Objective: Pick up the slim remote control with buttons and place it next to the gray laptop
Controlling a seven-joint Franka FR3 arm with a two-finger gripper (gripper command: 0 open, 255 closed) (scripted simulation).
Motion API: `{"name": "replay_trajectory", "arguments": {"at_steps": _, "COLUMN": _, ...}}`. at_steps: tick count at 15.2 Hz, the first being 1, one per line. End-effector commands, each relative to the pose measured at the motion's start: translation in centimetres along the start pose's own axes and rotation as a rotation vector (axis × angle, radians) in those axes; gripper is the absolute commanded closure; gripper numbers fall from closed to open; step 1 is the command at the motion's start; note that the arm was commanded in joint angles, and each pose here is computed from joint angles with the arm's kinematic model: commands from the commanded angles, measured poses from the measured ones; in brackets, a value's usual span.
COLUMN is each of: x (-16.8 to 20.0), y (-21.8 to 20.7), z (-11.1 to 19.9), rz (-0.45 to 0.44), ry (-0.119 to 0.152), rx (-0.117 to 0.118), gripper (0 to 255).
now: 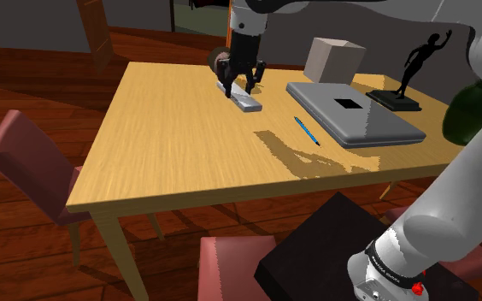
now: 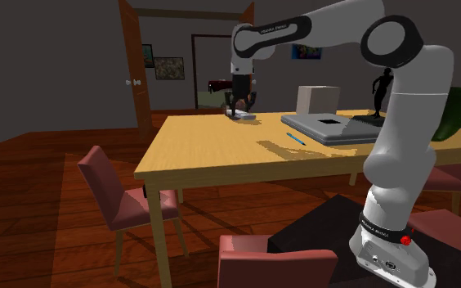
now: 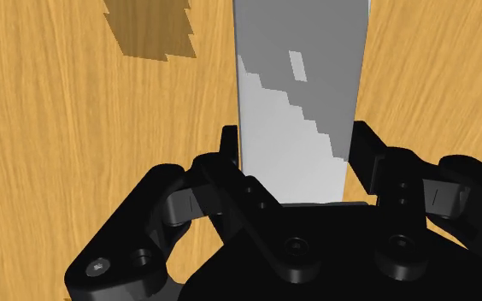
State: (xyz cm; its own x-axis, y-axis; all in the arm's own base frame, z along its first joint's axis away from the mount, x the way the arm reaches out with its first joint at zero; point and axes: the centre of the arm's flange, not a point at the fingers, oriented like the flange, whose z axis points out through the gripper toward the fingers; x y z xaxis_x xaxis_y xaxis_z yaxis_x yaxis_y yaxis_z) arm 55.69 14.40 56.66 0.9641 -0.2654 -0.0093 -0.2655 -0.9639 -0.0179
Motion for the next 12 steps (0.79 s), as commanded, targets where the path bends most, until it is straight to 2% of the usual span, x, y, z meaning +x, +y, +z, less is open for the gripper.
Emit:
{"name": "replay_trajectory", "arguments": {"at_steps": 1, "x": 1.3, "y": 2.4, "z": 0.0, "rz": -0.002, "ry": 0.000, "rx": 0.000, "gripper": 255}}
{"name": "replay_trajectory", "arguments": {"at_steps": 12, "x": 8.2, "y": 15.1, "z": -0.4, "rz": -0.002, "ry": 0.000, "rx": 0.000, "gripper": 255}}
